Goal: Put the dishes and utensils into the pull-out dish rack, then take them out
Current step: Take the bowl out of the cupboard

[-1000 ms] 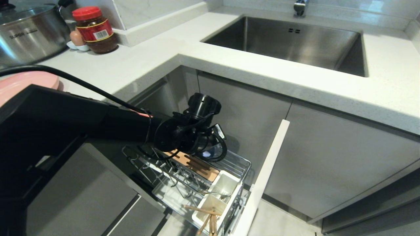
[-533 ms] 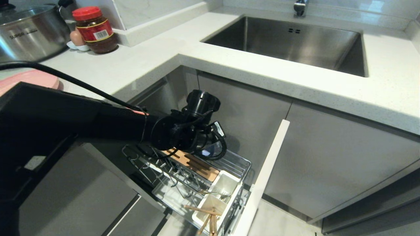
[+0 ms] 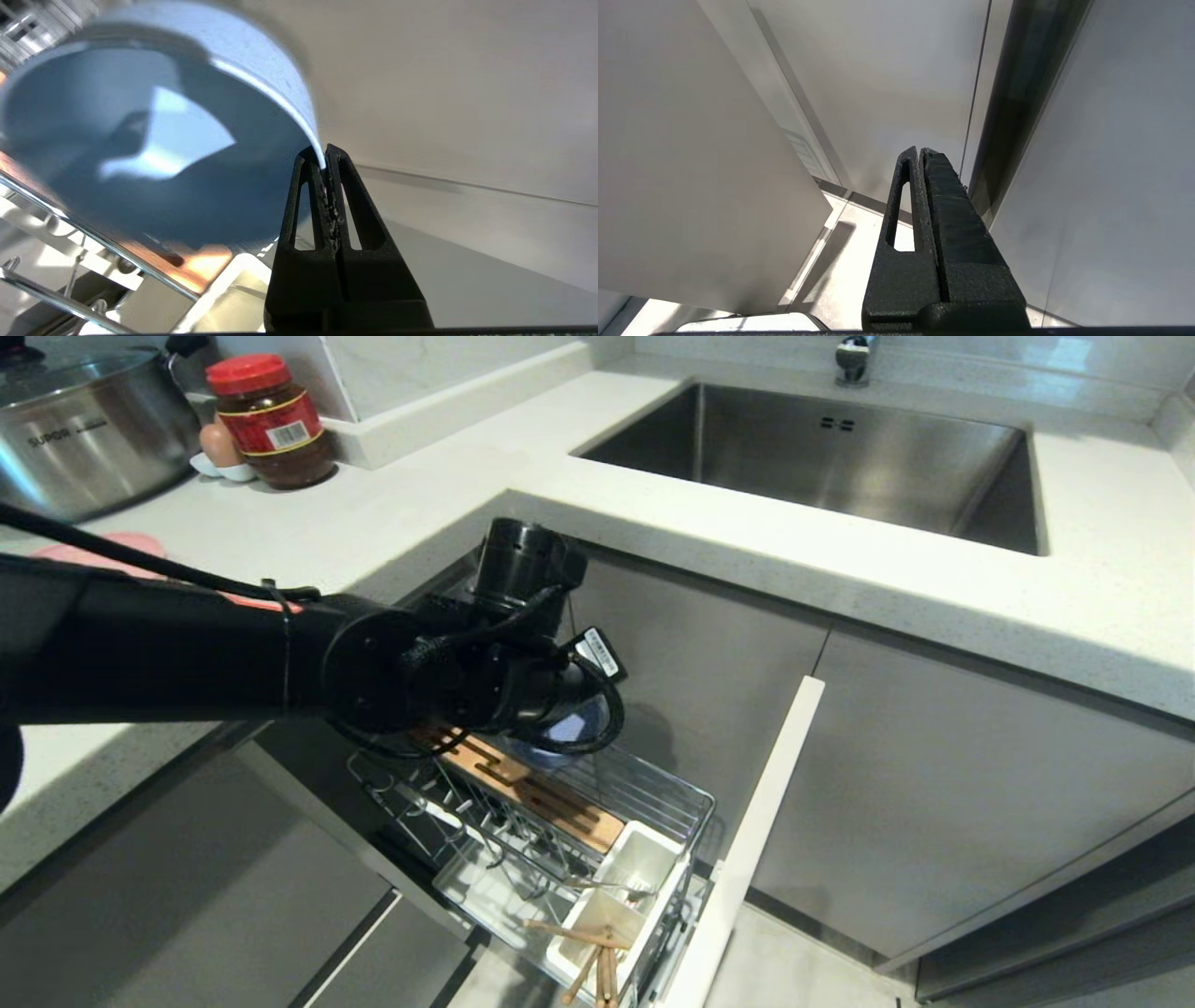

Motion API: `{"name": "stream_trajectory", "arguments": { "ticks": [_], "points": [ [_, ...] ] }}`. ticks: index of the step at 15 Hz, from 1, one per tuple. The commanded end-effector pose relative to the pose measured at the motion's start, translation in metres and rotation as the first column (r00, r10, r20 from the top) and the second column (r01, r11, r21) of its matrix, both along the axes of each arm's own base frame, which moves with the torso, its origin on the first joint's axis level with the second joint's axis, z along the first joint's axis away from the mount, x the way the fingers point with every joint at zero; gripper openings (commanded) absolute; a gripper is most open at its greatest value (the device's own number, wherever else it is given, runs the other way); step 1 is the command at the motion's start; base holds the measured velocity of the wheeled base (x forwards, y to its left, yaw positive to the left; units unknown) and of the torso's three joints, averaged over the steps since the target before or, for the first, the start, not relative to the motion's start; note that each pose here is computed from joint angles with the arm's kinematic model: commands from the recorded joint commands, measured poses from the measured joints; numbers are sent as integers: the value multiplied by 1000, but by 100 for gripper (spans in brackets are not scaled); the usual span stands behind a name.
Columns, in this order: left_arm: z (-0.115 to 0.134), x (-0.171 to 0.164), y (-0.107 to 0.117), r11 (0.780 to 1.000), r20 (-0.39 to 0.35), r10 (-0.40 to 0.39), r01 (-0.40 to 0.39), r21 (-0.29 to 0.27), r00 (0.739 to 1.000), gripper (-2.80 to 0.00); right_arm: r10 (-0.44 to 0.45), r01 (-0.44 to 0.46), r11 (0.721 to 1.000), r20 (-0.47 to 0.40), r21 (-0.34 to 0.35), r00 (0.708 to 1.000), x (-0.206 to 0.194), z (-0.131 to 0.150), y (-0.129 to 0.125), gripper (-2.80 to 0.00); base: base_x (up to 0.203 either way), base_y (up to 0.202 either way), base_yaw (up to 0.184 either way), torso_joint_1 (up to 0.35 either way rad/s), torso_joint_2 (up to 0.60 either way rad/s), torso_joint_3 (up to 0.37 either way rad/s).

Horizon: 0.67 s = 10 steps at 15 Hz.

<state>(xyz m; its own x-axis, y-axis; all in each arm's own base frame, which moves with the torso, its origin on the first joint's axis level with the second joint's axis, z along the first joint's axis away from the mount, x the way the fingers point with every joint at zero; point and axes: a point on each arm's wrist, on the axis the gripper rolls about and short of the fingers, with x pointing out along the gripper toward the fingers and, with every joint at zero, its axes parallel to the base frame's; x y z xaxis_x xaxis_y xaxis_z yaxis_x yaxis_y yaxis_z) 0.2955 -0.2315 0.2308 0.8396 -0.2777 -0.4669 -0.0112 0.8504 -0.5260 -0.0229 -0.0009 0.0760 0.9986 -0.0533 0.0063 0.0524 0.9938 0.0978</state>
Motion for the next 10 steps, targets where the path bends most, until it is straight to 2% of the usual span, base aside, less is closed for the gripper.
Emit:
{"name": "stream_trajectory", "arguments": {
  "ticks": [1,6,10],
  "points": [
    [34,-19,14,998,72,2,2,-62,997,-280,0,0,1000,3,1,1000,0,0,0,-280,0,0,0,0,0,0],
    [96,-66,46,987,225,1,35,-158,974,-280,0,0,1000,3,1,1000,0,0,0,-280,0,0,0,0,0,0],
    [143,-118,84,978,379,13,67,-198,925,-280,0,0,1000,3,1,1000,0,0,0,-280,0,0,0,0,0,0]
  ]
}}
